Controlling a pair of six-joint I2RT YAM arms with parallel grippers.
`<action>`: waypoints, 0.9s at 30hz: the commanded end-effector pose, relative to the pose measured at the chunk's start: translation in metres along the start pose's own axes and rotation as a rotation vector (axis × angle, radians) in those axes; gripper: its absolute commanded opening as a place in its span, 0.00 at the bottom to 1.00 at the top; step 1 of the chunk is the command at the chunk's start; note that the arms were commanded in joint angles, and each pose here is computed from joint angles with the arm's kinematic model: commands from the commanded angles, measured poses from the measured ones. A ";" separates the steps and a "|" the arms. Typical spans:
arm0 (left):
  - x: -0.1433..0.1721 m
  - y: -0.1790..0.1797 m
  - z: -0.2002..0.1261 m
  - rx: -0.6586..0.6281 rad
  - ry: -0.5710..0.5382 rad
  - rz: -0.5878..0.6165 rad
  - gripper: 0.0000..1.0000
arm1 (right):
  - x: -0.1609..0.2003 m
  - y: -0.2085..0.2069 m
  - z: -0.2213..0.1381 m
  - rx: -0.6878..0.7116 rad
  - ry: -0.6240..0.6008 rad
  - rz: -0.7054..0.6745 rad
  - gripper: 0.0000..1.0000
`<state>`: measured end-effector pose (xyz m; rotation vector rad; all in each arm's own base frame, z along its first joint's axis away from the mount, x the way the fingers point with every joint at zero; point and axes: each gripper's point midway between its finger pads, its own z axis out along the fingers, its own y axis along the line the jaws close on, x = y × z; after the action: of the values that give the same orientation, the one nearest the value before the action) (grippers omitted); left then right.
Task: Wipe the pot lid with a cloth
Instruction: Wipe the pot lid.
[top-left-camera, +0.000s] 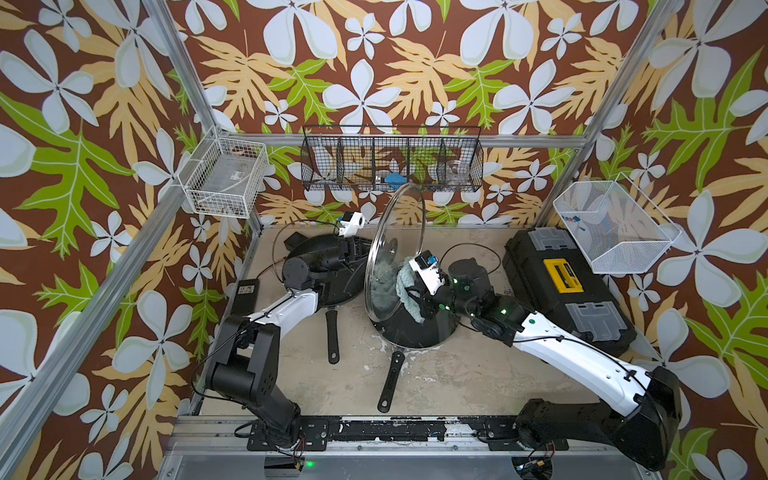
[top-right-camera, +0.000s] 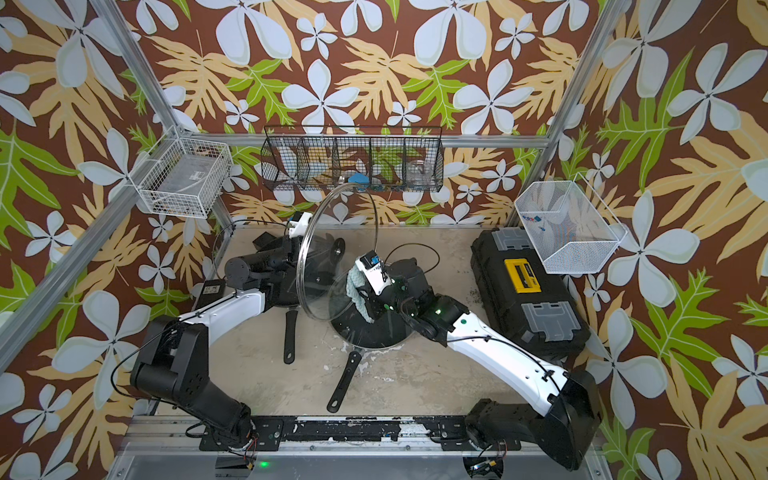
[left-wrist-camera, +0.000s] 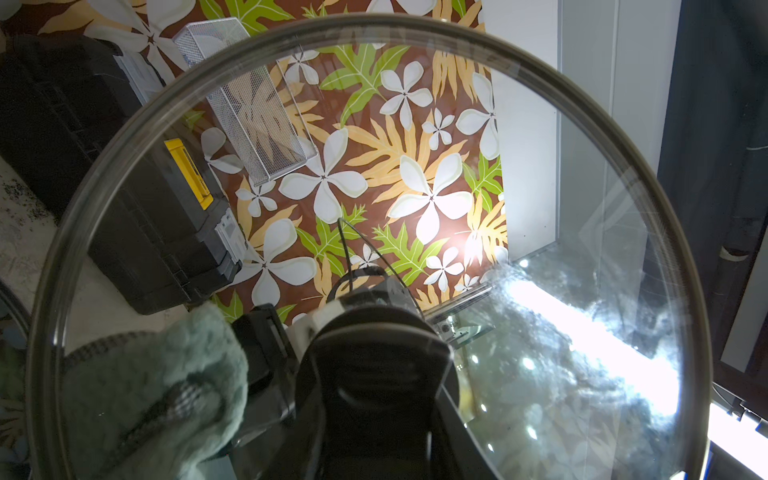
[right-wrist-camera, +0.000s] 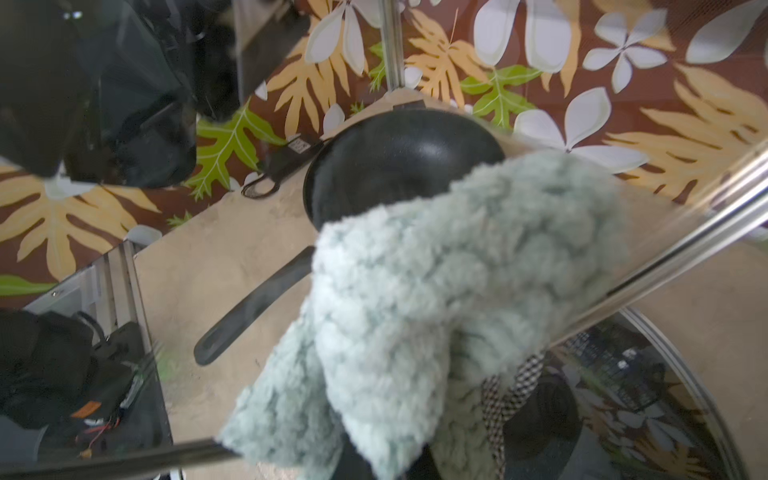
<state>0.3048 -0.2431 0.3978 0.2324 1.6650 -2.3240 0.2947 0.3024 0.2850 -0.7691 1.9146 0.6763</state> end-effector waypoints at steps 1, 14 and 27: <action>0.019 -0.049 -0.004 0.161 0.002 0.260 0.00 | -0.040 -0.017 -0.003 0.059 -0.069 -0.031 0.00; 0.019 -0.041 -0.003 0.154 0.006 0.241 0.00 | -0.172 0.068 -0.053 -0.105 -0.332 -0.217 0.00; 0.016 -0.036 -0.003 0.149 0.002 0.230 0.00 | -0.115 0.133 -0.064 -0.241 -0.286 -0.297 0.00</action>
<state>0.3103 -0.2446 0.3906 0.1886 1.6697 -2.3377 0.1959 0.3727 0.4190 -1.0669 1.4734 0.8317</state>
